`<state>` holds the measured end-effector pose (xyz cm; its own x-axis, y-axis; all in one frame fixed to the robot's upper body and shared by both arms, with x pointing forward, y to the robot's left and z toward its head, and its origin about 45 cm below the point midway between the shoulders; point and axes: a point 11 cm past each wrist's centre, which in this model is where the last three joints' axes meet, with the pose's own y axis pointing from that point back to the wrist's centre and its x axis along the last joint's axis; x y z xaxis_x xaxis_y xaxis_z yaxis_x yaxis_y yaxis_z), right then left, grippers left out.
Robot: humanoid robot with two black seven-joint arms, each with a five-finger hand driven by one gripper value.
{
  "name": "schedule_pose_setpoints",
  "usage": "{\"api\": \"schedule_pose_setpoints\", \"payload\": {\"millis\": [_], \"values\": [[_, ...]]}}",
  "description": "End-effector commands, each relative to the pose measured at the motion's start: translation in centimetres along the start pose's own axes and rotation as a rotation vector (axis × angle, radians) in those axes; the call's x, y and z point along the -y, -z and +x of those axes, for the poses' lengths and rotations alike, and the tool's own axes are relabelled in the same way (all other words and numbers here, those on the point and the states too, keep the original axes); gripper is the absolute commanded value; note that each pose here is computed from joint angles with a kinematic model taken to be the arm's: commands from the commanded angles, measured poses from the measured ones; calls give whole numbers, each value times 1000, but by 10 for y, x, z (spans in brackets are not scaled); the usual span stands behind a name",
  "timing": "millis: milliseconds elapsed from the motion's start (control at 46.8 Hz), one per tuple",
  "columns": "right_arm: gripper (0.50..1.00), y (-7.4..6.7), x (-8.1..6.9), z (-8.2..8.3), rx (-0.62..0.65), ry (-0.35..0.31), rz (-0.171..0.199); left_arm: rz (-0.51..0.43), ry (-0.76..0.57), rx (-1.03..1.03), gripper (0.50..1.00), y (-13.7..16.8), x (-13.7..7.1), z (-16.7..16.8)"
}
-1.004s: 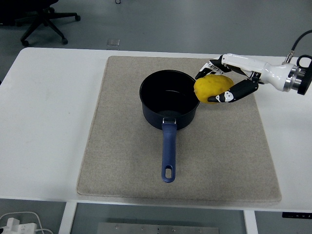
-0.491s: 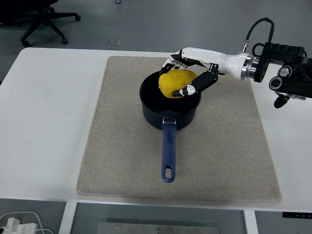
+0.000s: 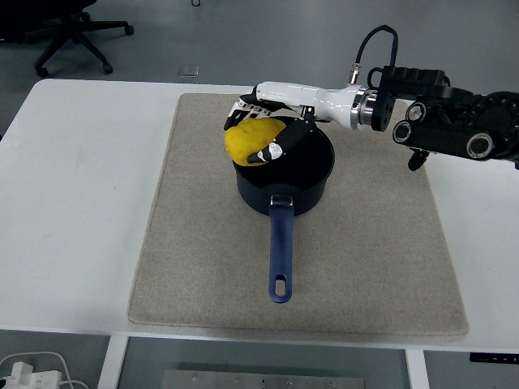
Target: Put the potato in the blue pot
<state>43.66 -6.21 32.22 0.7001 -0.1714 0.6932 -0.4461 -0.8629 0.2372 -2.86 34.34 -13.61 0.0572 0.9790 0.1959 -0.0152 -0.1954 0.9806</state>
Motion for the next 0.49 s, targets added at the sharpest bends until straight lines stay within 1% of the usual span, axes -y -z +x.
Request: {"api": "schedule_pose_setpoints", "payload": {"millis": [0, 85, 128, 235, 342, 470], "values": [[500, 1, 9, 1, 7, -15, 2, 0, 0, 0, 996, 0, 0, 0], [500, 0, 16, 5, 3, -35, -4, 0, 0, 0, 996, 0, 0, 0], [500, 0, 18, 10, -3, -52, -9, 0, 0, 0, 996, 0, 0, 0], [500, -13, 19, 12, 17, -81, -53, 0, 0, 0, 996, 0, 0, 0], [500, -22, 17, 13, 26, -86, -69, 0, 0, 0, 996, 0, 0, 0], [500, -34, 14, 6, 42, -87, -88, 1, 0, 0, 996, 0, 0, 0]]}}
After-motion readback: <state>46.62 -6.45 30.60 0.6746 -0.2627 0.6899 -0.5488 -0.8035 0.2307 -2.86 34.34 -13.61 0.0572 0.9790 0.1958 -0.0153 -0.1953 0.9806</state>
